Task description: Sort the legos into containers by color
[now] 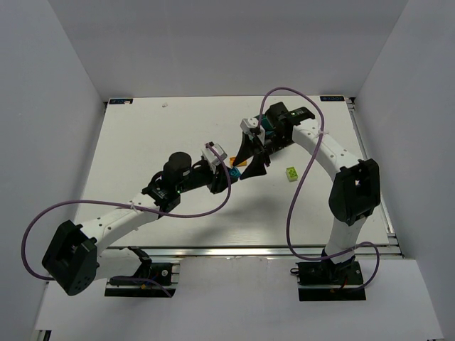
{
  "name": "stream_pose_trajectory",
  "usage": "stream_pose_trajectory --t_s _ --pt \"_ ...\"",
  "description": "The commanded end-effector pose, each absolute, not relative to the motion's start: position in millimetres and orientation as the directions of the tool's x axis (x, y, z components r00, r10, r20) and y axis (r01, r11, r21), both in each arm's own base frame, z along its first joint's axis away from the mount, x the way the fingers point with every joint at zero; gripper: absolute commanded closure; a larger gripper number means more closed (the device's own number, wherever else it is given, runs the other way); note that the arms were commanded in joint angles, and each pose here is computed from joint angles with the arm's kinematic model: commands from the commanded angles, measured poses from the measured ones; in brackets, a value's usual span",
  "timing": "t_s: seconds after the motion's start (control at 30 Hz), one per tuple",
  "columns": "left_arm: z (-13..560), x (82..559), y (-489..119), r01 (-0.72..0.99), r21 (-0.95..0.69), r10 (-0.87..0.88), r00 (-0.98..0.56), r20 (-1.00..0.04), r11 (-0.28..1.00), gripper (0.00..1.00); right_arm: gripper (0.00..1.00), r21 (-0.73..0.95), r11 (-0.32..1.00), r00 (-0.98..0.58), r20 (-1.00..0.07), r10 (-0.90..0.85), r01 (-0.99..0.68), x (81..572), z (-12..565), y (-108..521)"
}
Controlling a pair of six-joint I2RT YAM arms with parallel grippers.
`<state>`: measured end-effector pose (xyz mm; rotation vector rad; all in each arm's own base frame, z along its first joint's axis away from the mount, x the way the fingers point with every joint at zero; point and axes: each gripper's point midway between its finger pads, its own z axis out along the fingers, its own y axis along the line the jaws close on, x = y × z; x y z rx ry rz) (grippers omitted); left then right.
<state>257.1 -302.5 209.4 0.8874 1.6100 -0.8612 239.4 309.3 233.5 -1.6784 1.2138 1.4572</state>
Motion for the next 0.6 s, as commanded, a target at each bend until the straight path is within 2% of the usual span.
stream_pose_trajectory --t_s 0.0,0.13,0.2,0.27,0.57 --pt "246.7 260.6 -306.6 0.889 -0.04 0.059 -0.075 -0.995 0.456 0.87 0.35 0.099 -0.411 0.011 -0.967 -0.255 -0.906 239.7 234.7 311.7" --pt "247.4 260.1 -306.4 0.889 -0.043 0.054 -0.076 -0.996 0.457 0.87 0.3 0.097 -0.41 0.011 -0.967 -0.253 -0.907 241.0 233.8 312.6" --pt "249.7 259.5 -306.7 0.89 -0.041 0.05 -0.071 -0.996 0.455 0.87 0.23 0.103 -0.405 0.005 -0.967 -0.256 -0.908 242.2 233.1 313.2" --pt "248.7 258.9 -306.0 0.889 -0.043 0.051 -0.075 -0.996 0.457 0.87 0.22 0.096 -0.404 0.01 -0.967 -0.253 -0.909 243.7 233.0 314.0" --pt "247.0 258.9 -304.7 0.885 -0.05 0.047 -0.08 -0.996 0.464 0.87 0.42 0.089 -0.404 0.016 -0.968 -0.249 -0.91 244.6 234.9 314.5"
